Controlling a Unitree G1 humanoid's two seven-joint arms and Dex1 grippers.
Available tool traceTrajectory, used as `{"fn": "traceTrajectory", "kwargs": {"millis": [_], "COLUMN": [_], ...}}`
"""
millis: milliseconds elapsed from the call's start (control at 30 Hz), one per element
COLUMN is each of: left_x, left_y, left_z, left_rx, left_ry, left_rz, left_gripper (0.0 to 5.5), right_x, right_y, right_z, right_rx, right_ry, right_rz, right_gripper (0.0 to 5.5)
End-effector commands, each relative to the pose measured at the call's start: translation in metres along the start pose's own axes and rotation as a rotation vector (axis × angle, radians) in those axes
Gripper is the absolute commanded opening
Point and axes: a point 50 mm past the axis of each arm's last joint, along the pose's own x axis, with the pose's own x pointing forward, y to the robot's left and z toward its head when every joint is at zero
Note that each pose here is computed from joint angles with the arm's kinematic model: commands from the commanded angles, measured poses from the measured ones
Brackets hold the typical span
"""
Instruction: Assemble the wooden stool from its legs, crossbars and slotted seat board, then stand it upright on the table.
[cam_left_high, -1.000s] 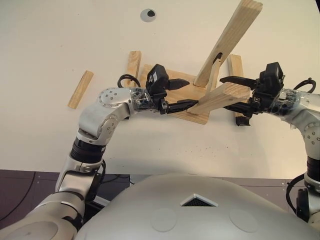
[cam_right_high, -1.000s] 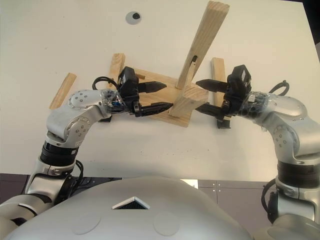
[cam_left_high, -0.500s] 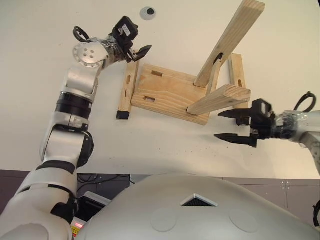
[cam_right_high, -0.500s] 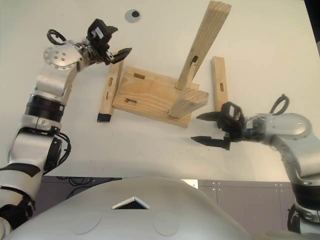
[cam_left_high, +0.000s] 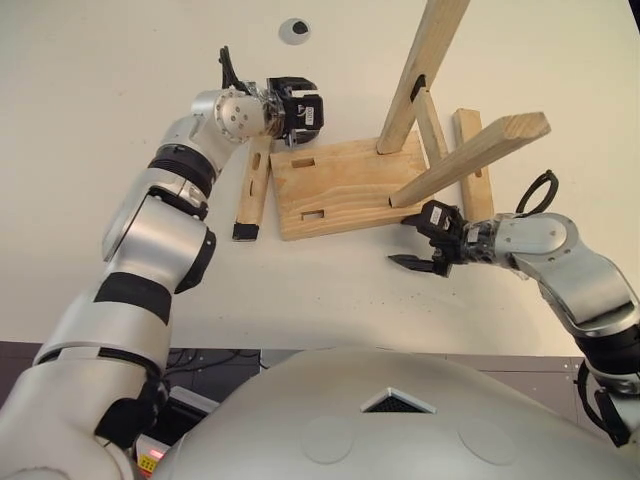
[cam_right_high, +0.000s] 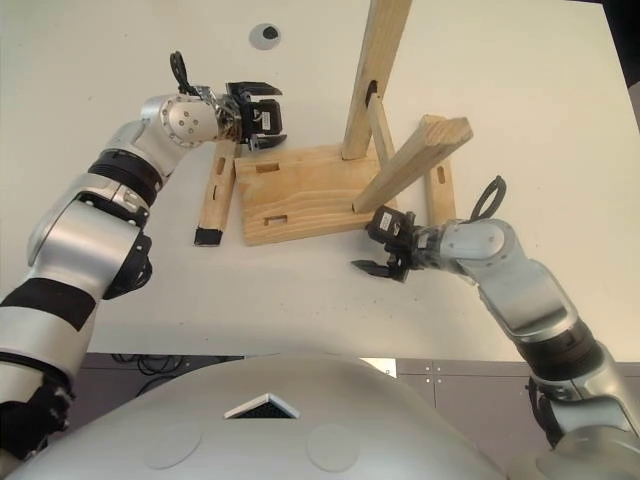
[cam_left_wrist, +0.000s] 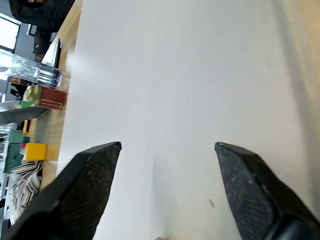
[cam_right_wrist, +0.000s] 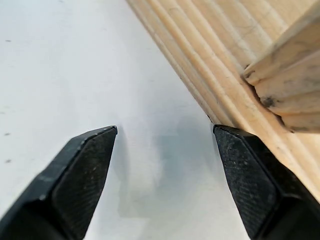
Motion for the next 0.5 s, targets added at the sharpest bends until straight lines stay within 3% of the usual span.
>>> {"fn": "traceTrajectory", "kwargs": {"millis": [33, 233, 500], "left_x": [0.003, -0.016, -0.037], "left_y": [-0.041, -0.055, -0.088], "left_z": [-0.014, 0.005, 0.017], "left_rx": [-0.097, -0.107, -0.161], "left_ry": [-0.014, -0.180, -0.190], "left_rz": [-0.175, -0.167, -0.173], "left_gripper": [3.47, 3.47, 3.47], "right_x": [0.009, 0.016, 0.007], "right_y": [-0.002, -0.021, -0.043], "right_z": [0.020, 0.024, 0.019], "right_rx": [0.006, 0.101, 0.112], "right_ry": [-0.055, -0.074, -0.081], "right_rz": [-0.062, -0.232, -0.325], "right_gripper": [3.56, 3.56, 3.56]}}
